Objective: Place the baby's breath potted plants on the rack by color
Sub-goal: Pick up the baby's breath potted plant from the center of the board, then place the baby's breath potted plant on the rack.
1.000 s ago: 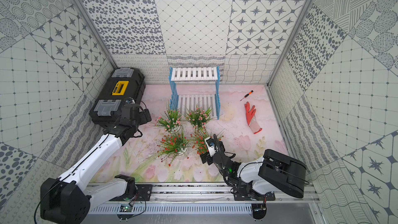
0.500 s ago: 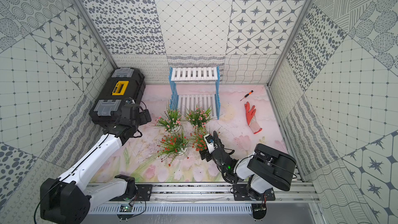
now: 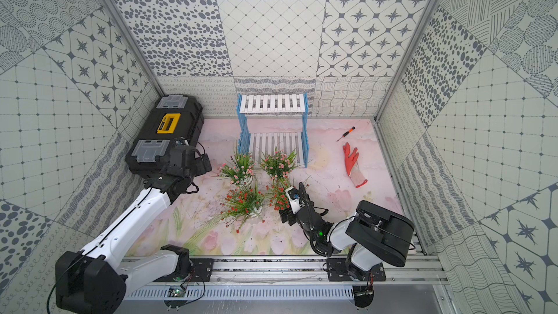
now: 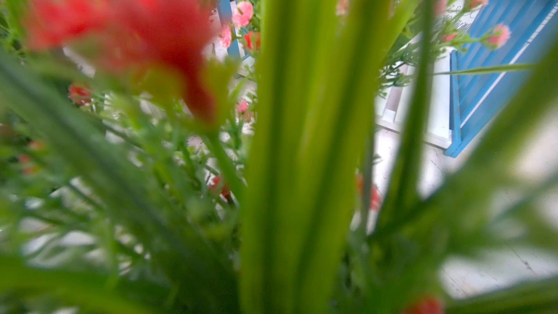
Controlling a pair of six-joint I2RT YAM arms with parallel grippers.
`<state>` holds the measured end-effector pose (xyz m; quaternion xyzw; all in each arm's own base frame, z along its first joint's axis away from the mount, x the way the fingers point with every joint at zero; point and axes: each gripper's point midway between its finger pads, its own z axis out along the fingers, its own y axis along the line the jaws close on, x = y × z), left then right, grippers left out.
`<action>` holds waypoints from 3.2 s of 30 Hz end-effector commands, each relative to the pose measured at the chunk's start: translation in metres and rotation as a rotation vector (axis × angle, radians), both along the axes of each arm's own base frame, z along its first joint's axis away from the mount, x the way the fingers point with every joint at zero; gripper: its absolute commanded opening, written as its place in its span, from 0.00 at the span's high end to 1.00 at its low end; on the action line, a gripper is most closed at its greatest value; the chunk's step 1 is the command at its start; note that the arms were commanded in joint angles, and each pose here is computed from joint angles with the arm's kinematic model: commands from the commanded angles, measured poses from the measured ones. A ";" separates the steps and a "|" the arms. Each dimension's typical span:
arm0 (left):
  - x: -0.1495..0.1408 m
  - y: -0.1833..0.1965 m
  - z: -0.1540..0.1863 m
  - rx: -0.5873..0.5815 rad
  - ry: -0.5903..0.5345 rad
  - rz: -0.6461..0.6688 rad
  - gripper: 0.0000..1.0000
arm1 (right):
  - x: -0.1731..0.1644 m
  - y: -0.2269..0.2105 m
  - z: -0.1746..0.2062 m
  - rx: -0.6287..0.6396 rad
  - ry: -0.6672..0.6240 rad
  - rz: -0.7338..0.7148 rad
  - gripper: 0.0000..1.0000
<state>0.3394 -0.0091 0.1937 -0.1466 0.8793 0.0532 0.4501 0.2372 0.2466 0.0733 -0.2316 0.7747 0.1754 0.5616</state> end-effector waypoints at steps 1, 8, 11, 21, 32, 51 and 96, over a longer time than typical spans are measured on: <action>-0.002 0.003 0.007 -0.006 -0.014 0.020 0.02 | 0.004 0.005 0.015 0.046 -0.025 -0.001 0.39; -0.004 0.005 0.010 0.004 -0.018 0.023 0.02 | 0.000 -0.003 0.039 0.077 -0.038 -0.012 0.42; -0.004 0.004 0.009 0.001 -0.015 0.021 0.02 | -0.003 -0.008 0.059 0.099 -0.054 -0.015 0.42; -0.003 0.002 0.010 -0.007 -0.013 0.017 0.02 | -0.014 -0.027 0.145 0.132 -0.118 -0.015 0.44; -0.005 -0.002 0.019 -0.013 0.018 -0.009 0.02 | 0.010 0.002 0.246 0.109 -0.143 0.076 0.43; -0.031 0.001 0.029 -0.080 -0.009 0.017 0.01 | 0.179 0.029 0.371 0.149 -0.304 0.044 0.46; -0.019 -0.010 0.009 -0.082 0.032 -0.040 0.01 | 0.338 -0.007 0.363 0.076 -0.340 -0.160 0.37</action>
